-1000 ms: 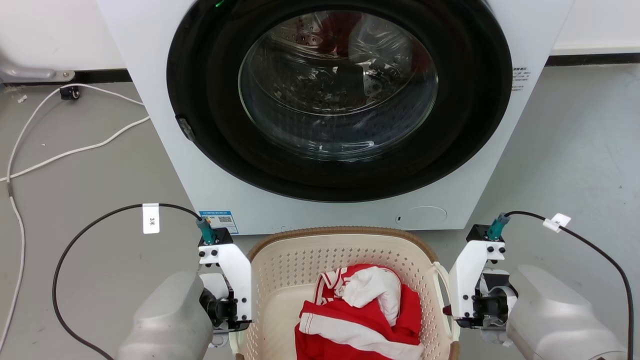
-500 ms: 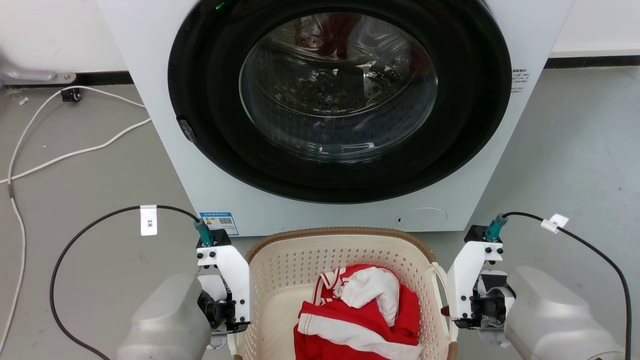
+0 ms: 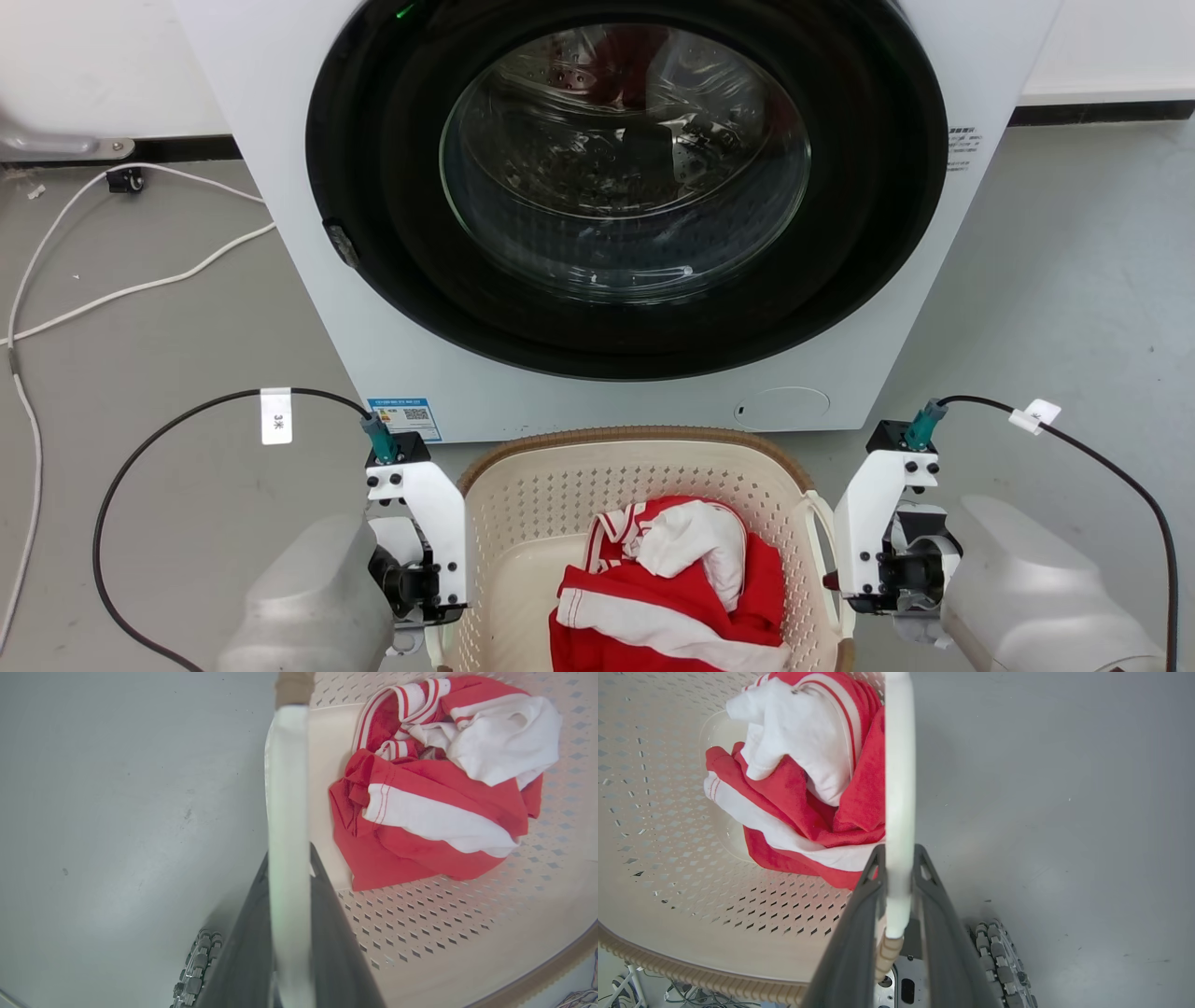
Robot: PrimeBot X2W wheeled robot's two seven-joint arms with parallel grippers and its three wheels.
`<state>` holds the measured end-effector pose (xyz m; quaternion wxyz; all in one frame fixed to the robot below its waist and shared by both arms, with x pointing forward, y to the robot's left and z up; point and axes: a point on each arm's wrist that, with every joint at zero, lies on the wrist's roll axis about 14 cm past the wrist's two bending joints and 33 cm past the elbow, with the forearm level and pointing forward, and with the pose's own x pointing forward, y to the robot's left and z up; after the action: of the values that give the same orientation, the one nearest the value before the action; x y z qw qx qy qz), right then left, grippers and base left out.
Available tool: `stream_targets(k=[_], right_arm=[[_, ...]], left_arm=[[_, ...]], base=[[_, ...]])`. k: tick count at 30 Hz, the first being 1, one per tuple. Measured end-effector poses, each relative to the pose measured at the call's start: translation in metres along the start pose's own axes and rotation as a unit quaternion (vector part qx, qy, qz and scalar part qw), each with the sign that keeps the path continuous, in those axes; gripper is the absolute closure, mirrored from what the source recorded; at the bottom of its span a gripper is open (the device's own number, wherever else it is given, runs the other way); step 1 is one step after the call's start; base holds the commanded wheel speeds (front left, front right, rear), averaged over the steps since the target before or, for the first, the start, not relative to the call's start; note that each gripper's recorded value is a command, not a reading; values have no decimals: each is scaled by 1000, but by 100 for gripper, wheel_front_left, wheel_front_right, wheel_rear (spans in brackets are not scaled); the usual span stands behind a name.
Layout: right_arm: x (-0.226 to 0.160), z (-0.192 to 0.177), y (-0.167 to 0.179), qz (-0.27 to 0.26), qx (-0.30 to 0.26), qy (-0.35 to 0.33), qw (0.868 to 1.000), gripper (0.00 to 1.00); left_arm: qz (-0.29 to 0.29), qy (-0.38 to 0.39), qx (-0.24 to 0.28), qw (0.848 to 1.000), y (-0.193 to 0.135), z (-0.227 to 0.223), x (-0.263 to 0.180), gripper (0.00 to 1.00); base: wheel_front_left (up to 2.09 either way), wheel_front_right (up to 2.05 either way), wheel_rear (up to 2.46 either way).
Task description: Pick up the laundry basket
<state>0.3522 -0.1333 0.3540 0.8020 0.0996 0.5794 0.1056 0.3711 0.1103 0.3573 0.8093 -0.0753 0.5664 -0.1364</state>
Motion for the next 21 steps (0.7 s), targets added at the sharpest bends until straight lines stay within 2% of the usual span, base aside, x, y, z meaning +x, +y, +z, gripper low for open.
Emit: stream_targets(k=[21], right_arm=[[-3, 1, 1, -1, -4, -7, 1000, 100]], left_arm=[[-2, -6, -6, 1000, -1, -2, -2, 100]], base=[[0, 0, 0]])
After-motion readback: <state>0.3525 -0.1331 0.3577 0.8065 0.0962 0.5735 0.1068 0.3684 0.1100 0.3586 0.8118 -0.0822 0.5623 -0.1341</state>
